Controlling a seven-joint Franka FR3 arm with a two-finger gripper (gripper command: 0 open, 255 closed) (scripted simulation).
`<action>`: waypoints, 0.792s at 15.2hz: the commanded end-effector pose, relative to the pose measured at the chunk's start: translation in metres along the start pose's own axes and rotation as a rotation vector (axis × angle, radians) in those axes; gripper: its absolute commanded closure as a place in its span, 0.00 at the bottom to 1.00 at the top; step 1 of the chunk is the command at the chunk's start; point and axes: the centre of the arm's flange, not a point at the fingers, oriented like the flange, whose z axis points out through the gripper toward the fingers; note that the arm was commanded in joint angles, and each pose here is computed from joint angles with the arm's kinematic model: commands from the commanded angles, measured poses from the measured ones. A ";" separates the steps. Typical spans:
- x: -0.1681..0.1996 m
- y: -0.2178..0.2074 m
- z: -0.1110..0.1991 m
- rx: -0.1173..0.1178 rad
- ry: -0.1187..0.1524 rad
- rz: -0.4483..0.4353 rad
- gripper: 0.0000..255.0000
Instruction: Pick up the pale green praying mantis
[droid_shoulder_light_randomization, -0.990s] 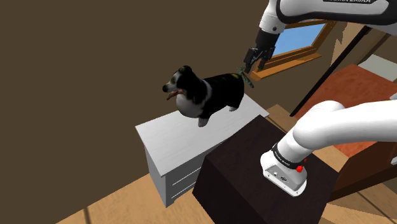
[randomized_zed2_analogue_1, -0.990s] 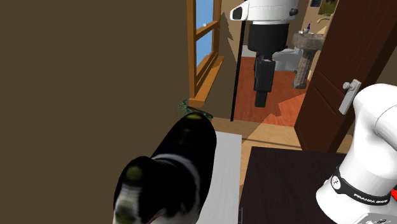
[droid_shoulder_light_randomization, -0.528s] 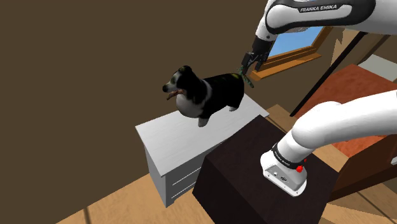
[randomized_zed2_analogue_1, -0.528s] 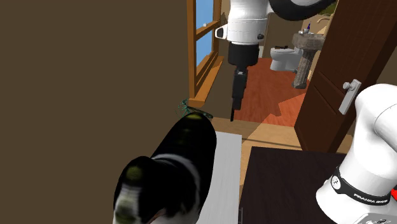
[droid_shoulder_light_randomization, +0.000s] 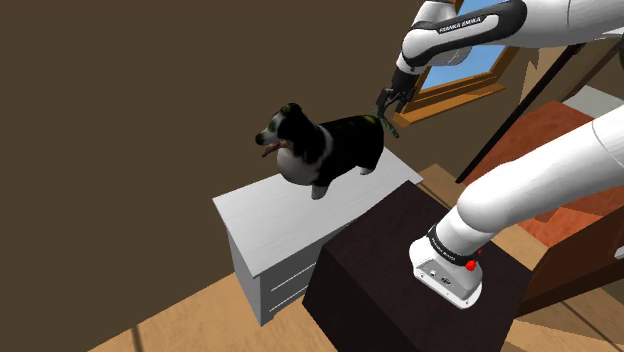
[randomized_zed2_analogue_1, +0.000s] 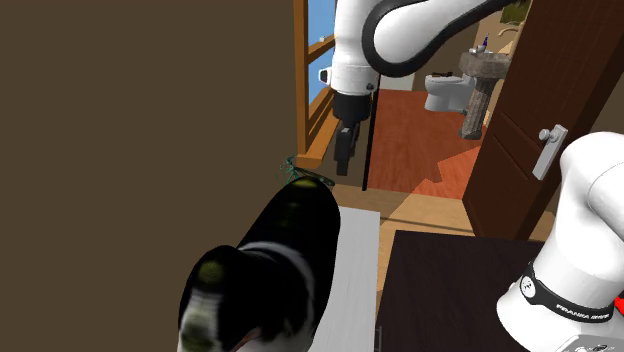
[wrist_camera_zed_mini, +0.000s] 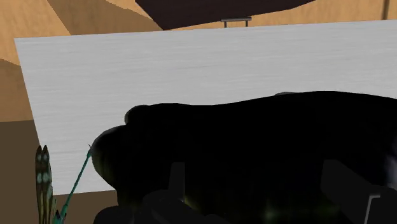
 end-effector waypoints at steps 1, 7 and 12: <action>0.012 0.018 0.012 -0.003 0.011 0.007 0.00; 0.051 0.072 0.050 -0.008 0.039 0.028 0.00; 0.083 0.117 0.082 -0.012 0.062 0.046 0.00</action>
